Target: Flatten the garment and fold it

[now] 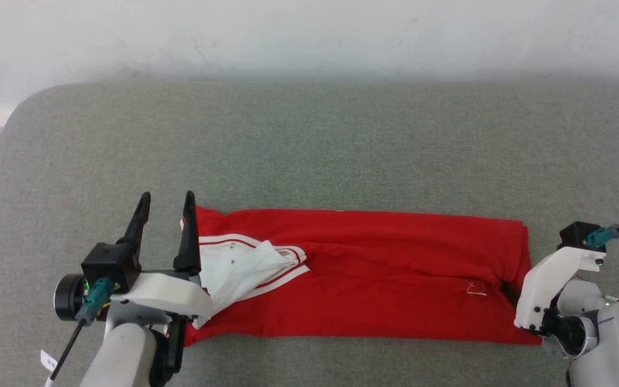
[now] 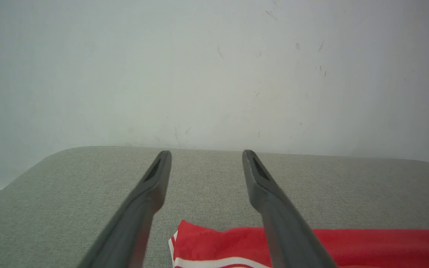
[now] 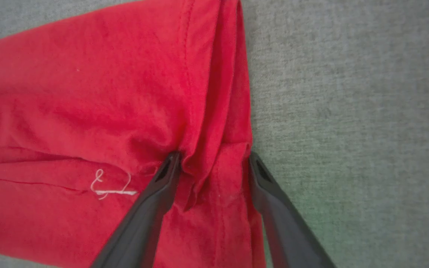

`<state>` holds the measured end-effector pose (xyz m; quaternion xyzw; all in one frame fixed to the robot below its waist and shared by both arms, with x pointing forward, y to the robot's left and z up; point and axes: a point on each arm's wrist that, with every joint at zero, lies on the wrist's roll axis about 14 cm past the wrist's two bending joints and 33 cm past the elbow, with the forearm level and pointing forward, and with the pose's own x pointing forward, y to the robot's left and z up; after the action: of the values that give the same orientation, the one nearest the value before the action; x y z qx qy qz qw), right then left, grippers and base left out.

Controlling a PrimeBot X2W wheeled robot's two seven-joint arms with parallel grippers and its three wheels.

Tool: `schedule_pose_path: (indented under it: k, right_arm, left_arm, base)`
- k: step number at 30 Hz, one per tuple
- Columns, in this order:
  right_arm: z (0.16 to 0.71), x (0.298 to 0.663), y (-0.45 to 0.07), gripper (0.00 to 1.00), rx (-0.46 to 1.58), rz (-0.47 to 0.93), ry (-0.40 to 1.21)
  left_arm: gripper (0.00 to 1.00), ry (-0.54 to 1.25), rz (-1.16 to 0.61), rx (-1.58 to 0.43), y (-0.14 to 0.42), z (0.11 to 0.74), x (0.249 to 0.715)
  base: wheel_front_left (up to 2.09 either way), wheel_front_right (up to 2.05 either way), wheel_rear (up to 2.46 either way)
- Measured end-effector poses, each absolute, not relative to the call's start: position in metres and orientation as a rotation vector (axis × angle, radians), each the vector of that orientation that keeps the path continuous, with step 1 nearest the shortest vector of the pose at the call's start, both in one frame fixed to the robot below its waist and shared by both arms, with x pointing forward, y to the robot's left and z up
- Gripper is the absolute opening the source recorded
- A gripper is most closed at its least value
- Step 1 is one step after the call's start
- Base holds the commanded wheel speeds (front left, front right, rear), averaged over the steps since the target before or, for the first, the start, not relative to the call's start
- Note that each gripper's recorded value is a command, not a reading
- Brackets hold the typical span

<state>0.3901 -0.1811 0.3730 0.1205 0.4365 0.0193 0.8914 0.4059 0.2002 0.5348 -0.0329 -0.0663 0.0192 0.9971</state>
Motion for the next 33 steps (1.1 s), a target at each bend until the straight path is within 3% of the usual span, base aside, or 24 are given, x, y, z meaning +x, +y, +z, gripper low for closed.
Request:
schedule_pose_path:
  k: [2, 3, 10, 23, 28, 33]
  right_arm:
    - [0.373, 0.390, -0.179, 0.11, 0.246, 0.047, 0.915]
    - [0.374, 0.391, -0.179, 0.00, 0.242, 0.050, 0.913]
    - [0.380, 0.394, -0.189, 0.00, 0.193, 0.009, 0.873]
    - [0.408, 0.389, -0.281, 0.00, -0.052, -0.255, 0.752]
    - [0.419, 0.398, -0.265, 0.00, -0.092, -0.194, 0.703]
    - [0.450, 0.412, -0.208, 0.00, -0.141, -0.011, 0.626]
  left_arm:
    - [1.00, -0.132, 0.037, -0.070, 0.200, 0.534, 0.406]
    - [1.00, -0.131, 0.040, -0.073, 0.201, 0.534, 0.406]
    - [1.00, -0.140, 0.055, -0.075, 0.205, 0.537, 0.405]
    - [1.00, -0.125, 0.063, -0.074, 0.207, 0.530, 0.401]
    - [1.00, -0.125, 0.059, -0.083, 0.205, 0.530, 0.400]
    - [1.00, -0.126, 0.061, -0.080, 0.207, 0.530, 0.396]
  base:
    - [0.00, 0.00, 0.00]
    - [0.00, 0.00, 0.00]
    - [0.00, 0.00, 0.00]
    - [0.00, 0.00, 0.00]
    - [0.00, 0.00, 0.00]
    - [0.00, 0.00, 0.00]
